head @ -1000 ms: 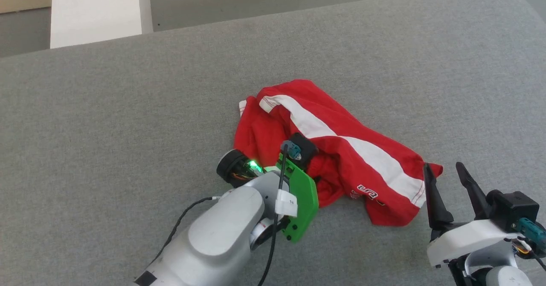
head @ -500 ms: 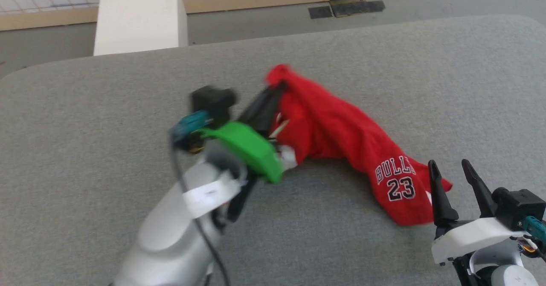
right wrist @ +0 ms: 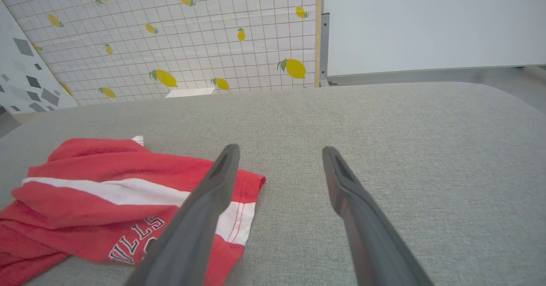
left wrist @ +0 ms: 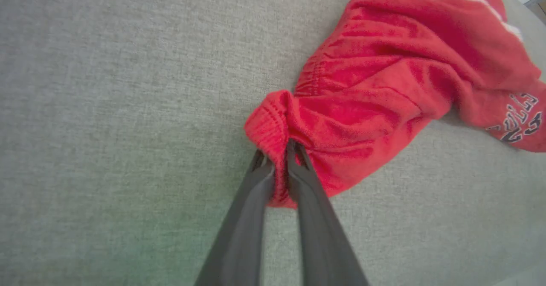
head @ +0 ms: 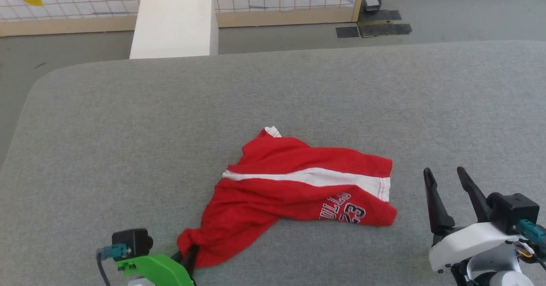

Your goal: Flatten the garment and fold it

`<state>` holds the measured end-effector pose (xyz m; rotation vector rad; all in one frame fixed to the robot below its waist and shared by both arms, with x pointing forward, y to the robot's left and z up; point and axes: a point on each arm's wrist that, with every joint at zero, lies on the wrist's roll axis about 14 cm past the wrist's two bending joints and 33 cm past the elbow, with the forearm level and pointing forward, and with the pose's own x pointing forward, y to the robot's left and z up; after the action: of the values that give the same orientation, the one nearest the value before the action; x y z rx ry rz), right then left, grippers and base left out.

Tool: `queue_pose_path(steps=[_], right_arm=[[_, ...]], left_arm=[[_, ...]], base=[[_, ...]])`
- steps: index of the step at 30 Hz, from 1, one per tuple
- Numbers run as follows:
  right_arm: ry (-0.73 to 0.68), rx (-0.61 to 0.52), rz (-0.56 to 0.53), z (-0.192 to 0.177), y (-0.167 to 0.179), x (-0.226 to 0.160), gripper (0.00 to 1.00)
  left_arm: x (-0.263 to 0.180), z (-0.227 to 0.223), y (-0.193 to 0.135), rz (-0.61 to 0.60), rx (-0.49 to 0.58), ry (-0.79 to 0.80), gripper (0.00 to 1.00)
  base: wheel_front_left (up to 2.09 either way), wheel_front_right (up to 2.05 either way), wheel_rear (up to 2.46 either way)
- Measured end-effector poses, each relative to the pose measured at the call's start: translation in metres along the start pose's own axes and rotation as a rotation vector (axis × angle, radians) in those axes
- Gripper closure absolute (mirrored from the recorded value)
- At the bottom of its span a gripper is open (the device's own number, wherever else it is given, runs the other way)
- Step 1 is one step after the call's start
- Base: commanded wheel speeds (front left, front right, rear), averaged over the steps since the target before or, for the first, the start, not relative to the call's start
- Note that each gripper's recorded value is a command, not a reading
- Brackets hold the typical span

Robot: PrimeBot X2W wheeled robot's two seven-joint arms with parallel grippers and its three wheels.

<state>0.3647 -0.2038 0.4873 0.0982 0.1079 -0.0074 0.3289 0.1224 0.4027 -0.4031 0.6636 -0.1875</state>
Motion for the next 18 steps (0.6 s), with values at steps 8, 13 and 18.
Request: queue_pose_path(steps=[8,13,18], right_arm=[[0.085,-0.031,0.072,-0.013,0.024,0.002,0.00],[0.238,-0.057,0.073,-0.041,0.024,0.002,0.00],[0.426,-0.062,0.074,-0.072,0.024,0.011,0.00]], left_arm=[[-0.021,0.074,-0.003,-0.018,-0.049,-0.400,0.00],[-0.031,0.110,-0.003,0.012,0.027,-0.626,0.00],[-0.026,0.135,-0.014,-0.002,0.070,-0.722,0.00]], base=[[0.00,0.00,0.00],[0.00,0.00,0.00],[0.00,0.00,0.00]])
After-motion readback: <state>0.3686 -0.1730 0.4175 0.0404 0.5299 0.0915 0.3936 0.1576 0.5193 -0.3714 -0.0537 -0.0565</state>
